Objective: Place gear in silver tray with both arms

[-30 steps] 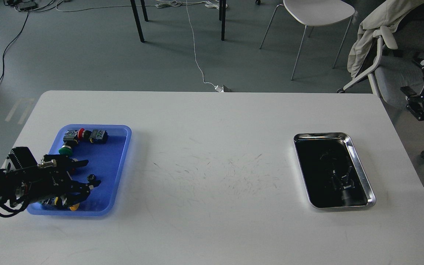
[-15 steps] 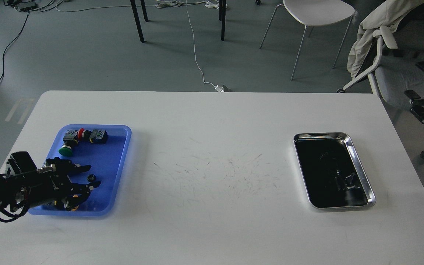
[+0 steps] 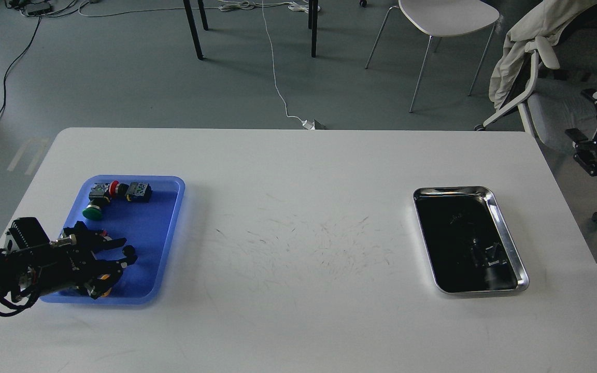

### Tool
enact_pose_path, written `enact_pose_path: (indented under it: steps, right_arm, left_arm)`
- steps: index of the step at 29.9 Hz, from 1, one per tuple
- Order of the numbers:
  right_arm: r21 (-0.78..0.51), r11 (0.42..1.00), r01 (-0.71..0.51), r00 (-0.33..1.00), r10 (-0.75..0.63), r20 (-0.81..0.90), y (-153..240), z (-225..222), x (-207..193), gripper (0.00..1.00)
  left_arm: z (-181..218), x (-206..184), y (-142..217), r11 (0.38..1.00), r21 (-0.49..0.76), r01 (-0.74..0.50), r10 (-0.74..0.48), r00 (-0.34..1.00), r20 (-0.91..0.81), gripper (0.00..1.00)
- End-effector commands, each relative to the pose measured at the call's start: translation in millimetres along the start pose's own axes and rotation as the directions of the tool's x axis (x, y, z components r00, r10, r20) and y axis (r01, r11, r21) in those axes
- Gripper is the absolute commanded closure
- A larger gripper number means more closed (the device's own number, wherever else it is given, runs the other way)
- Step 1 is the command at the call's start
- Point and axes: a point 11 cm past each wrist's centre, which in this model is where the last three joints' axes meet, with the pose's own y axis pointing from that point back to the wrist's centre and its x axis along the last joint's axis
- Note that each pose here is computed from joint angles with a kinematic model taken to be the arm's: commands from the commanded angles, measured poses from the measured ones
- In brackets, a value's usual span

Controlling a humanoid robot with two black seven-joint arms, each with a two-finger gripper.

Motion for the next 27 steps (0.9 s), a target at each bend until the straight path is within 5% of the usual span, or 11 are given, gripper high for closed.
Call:
enact_pose_path:
  steps: [1,12,27]
  right_arm:
    - [-0.002,1.0,0.001,1.0,-0.001,-0.002,0.1,0.5,-0.2,0.13]
    - [-0.004,1.0,0.0,1.0,0.0,-0.003,0.6,1.5,0.3,0.13]
    - [-0.01,1.0,0.015,1.0,-0.015,0.006,-4.4,6.6,-9.5,0.13]
  left_arm:
    - [0.8,0.3,-1.2,1.0,-0.002,-0.003,0.003,1.0,-0.001,0.57]
    - [2.3,2.3,-10.5,1.0,-0.004,-0.012,0.012,1.0,-0.005,0.6]
    - [0.3,-3.1,-6.9,1.0,0.003,0.005,-0.005,1.0,-0.003,0.85]
